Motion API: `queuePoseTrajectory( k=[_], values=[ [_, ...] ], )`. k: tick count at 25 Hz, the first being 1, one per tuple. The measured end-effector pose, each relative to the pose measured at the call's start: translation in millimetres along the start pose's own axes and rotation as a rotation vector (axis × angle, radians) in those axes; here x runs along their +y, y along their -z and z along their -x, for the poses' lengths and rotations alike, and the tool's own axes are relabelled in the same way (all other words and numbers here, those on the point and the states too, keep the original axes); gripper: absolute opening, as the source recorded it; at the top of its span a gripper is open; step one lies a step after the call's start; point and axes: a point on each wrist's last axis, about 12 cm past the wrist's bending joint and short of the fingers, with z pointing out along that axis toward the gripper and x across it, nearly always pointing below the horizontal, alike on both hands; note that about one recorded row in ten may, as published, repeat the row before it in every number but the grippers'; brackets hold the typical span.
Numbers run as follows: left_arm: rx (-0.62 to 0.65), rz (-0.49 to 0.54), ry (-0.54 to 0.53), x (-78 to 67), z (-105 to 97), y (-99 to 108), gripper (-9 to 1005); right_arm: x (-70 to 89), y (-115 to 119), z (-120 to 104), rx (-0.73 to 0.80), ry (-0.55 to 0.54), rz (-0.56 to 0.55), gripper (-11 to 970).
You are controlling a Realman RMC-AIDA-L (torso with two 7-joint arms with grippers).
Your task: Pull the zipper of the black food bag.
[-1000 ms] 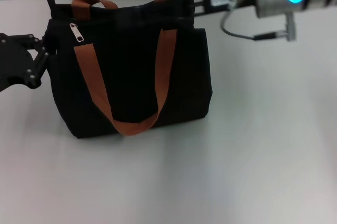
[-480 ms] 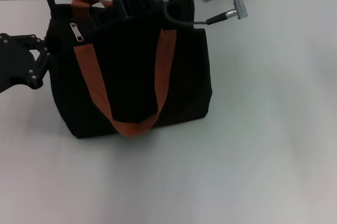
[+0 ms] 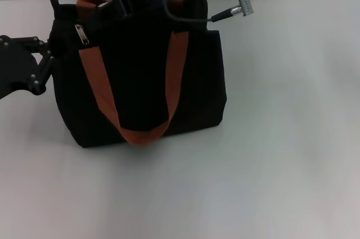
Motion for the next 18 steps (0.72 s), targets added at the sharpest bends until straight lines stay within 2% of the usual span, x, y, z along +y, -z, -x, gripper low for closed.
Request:
queuePoseTrajectory(
  k=[18],
  values=[
    [-0.011,-0.013,-0.007,1.4,2.8,-1.2,35,4.9,-18.3,2.5,0.044,0.01,-0.047,244]
  ],
)
